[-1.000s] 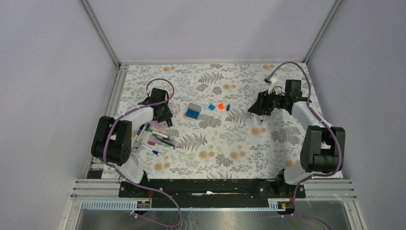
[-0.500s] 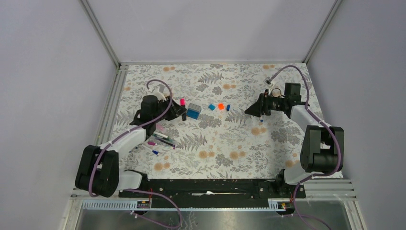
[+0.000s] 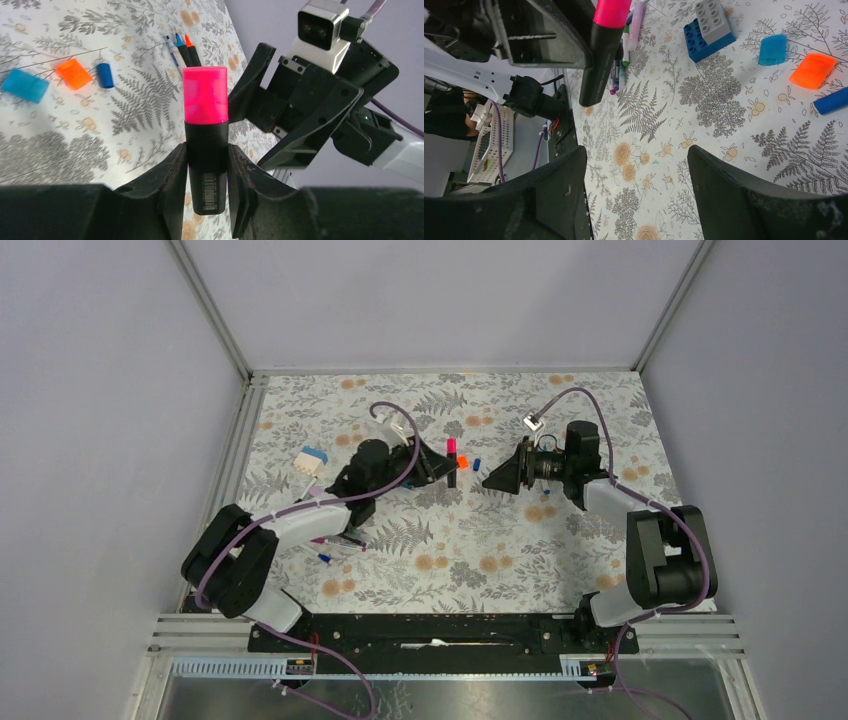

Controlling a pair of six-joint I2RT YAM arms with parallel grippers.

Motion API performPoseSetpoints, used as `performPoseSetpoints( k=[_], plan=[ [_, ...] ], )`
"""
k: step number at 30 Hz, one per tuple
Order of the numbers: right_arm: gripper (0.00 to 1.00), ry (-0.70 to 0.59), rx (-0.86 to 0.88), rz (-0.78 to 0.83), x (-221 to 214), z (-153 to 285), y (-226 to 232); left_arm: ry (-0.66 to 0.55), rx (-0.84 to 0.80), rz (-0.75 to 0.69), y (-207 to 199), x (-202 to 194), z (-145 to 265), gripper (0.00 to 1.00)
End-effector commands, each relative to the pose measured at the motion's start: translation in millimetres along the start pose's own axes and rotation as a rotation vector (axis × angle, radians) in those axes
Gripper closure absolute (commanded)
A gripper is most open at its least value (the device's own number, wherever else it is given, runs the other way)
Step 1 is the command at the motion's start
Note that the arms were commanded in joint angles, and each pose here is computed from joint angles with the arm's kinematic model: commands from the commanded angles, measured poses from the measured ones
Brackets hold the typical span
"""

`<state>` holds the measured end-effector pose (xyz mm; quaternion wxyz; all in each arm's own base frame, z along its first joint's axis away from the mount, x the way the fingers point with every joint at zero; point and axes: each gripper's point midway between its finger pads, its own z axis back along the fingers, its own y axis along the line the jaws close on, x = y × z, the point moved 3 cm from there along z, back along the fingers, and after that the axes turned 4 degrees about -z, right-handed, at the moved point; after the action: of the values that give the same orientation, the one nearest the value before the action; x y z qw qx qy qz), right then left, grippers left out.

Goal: Open the pen caps
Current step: Pick up the pen from the center of the board.

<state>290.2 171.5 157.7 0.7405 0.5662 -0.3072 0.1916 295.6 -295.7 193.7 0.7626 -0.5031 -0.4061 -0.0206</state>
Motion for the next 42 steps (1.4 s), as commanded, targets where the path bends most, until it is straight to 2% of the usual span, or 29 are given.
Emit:
performPoseSetpoints(
  k=[1, 10, 16, 24, 31, 36, 41, 42],
  plan=[
    [0.2, -0.018, -0.049, 0.06, 14, -7, 5, -0.138, 0.028, 0.005, -28, 24, -27, 1.0],
    [0.21, 0.018, -0.009, 0.065, 8, -19, 17, -0.128, 0.201, 0.006, -27, 9, -49, 1.0],
    [0.22, 0.003, -0.016, 0.042, 9, -24, 19, -0.112, 0.213, -0.006, -36, 0, -59, 1.0],
    [0.32, -0.057, -0.095, -0.024, 15, -29, 10, -0.1, 0.192, -0.003, -48, -11, -68, 1.0],
    [0.58, -0.059, -0.108, -0.053, 12, -35, 9, -0.101, 0.162, -0.007, -58, -16, -70, 1.0],
    [0.71, -0.062, -0.129, -0.079, 12, -36, 4, -0.103, 0.135, -0.001, -66, -17, -70, 1.0],
    [0.97, -0.053, -0.13, -0.081, 13, -37, 4, -0.108, 0.112, 0.005, -72, -17, -69, 1.0],
    [1.0, -0.045, -0.127, -0.075, 13, -37, 5, -0.11, 0.109, 0.002, -73, -16, -67, 0.96]
  ],
)
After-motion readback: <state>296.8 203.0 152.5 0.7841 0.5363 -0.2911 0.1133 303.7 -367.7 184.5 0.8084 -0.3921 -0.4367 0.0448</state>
